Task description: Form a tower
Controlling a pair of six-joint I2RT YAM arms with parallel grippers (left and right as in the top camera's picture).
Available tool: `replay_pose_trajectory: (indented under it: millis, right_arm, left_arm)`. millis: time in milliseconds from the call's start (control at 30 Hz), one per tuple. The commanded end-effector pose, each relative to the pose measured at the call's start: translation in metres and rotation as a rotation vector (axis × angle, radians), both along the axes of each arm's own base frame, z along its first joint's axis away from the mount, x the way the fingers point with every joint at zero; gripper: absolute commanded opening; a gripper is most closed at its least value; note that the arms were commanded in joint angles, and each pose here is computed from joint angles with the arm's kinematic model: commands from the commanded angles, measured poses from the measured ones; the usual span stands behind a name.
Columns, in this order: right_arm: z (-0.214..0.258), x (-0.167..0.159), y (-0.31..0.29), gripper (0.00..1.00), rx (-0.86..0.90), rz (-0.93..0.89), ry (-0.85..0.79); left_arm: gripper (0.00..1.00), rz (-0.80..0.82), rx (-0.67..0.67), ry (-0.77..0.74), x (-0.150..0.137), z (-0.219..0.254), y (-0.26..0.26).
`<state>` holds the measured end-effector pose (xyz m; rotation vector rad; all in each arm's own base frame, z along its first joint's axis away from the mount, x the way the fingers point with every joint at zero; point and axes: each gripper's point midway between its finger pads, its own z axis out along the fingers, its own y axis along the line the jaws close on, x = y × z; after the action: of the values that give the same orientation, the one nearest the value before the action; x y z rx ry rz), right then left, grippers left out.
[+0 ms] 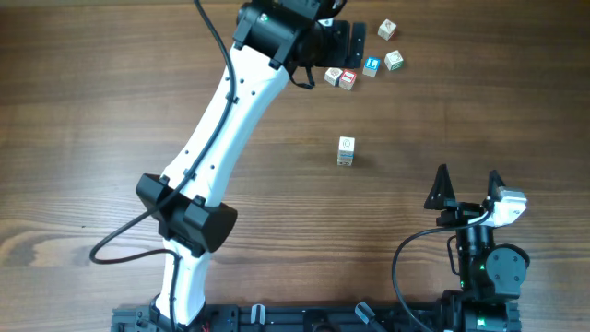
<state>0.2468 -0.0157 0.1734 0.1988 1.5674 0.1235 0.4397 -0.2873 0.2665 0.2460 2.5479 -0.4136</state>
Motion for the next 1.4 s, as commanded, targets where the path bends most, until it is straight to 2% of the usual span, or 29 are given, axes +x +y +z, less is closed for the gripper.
replay_pose_trajectory:
  millis: [0,233,433,600,700,833,1033,1367]
  right_arm:
    - [0.001,0.0,0.004,1.0,0.005,0.019,-0.008]
    - [0.001,0.0,0.004,1.0,0.005,0.019,-0.008]
    - [0.001,0.0,0.004,1.0,0.005,0.019,-0.008]
    - [0.001,0.0,0.004,1.0,0.005,0.019,-0.008]
    - [0.001,0.0,0.004,1.0,0.005,0.019,-0.008]
    - [0.001,0.0,0.004,1.0,0.005,0.019,-0.008]
    - [0.001,0.0,0.004,1.0,0.005,0.019,-0.008]
    - [0.001,0.0,0.004,1.0,0.005,0.019,-0.008]
  left_arm:
    - [1.0,-0.06,-0.018,-0.023,-0.011,0.012,-0.016]
    - [1.0,-0.078,0.017,0.026,-0.019,-0.006,-0.022]
    - [1.0,-0.091,0.112,0.174,-0.019,-0.081,-0.035]
    - [1.0,-0.146,0.188,0.276,-0.047,-0.122,-0.053]
    - [1.0,-0.049,0.233,0.351,-0.054,-0.152,-0.051]
    - [1.0,-0.05,0.258,0.444,-0.066,-0.183,-0.055]
    - [1.0,-0.064,0.324,0.514,-0.085,-0.212,-0.054]
    - [1.0,-0.043,0.357,0.56,-0.095,-0.236,-0.046]
